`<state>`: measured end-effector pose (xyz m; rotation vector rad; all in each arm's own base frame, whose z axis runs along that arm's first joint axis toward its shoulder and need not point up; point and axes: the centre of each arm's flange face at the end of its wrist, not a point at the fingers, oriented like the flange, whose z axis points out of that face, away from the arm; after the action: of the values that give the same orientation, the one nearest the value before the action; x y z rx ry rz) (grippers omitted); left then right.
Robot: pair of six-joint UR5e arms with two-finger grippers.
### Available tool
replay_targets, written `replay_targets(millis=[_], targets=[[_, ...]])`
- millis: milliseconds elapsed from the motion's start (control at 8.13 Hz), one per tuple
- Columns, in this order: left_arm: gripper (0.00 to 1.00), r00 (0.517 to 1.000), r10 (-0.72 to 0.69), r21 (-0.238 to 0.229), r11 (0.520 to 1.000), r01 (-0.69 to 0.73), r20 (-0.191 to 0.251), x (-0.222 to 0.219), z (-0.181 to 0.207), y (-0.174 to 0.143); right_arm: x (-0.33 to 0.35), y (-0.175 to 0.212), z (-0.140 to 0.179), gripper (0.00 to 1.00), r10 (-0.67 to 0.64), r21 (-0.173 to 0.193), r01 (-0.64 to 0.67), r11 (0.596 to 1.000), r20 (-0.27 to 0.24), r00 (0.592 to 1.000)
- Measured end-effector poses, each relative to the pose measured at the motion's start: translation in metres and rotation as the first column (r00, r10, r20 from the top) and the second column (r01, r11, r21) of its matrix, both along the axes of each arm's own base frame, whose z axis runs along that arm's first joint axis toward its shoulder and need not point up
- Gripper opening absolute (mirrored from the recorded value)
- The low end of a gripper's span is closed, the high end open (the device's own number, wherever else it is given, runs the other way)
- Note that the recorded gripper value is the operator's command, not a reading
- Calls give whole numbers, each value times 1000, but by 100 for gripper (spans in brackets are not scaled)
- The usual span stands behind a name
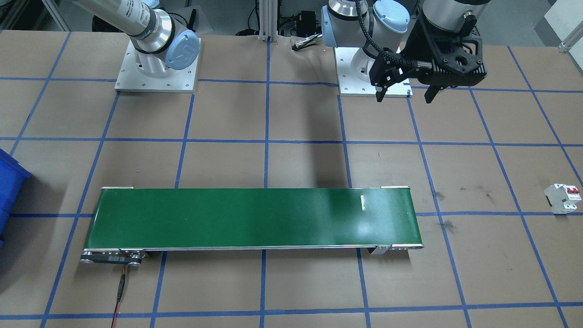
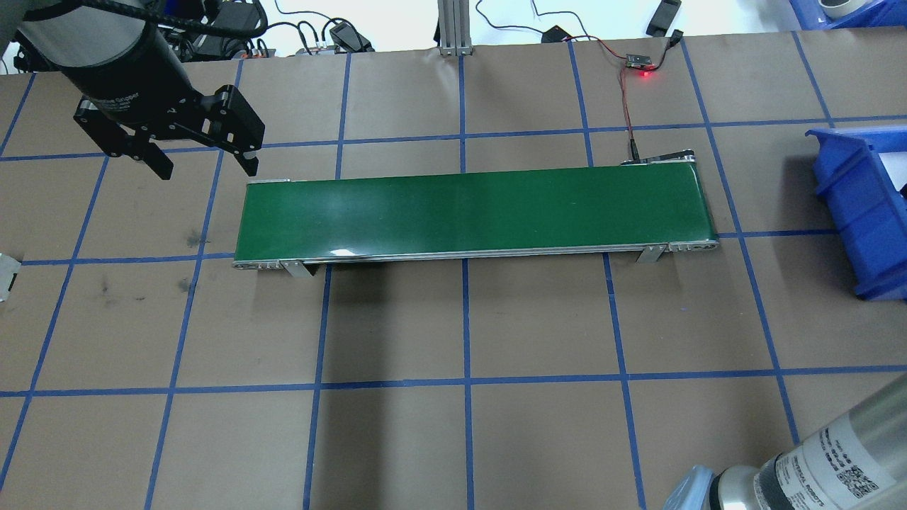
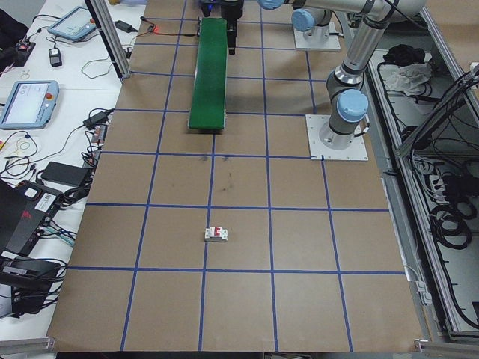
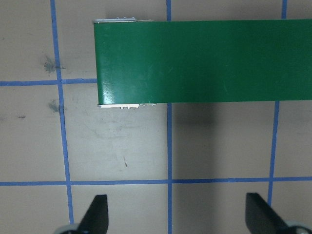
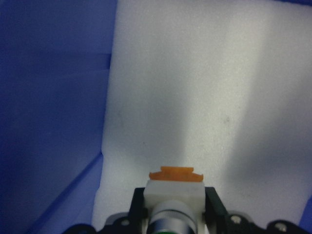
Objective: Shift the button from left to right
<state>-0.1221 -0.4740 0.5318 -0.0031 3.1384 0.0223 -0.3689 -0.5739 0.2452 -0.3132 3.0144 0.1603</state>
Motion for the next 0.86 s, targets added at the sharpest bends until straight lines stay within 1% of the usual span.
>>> replay_targets(millis=[123, 246, 369, 738, 861], targets=[[100, 1000, 1, 0, 1000, -1, 0, 0, 0, 0, -2, 2, -6, 37, -5, 4, 5, 1000, 4, 1000], [100, 1000, 1, 0, 1000, -1, 0, 0, 0, 0, -3, 5, -12, 67, -9, 1, 9, 1000, 2, 1000], [100, 1000, 1, 0, 1000, -1, 0, 0, 0, 0, -4, 7, -16, 100, -11, -2, 11, 1000, 0, 1000], [100, 1000, -7, -3, 1000, 7, 3, 0, 2, 3, -5, 10, -11, 100, -15, -7, 15, 1000, -17, 1000], [100, 1000, -9, -3, 1000, 9, 3, 1, 3, 4, -5, 12, 1, 100, -16, -7, 16, 1000, -42, 999]])
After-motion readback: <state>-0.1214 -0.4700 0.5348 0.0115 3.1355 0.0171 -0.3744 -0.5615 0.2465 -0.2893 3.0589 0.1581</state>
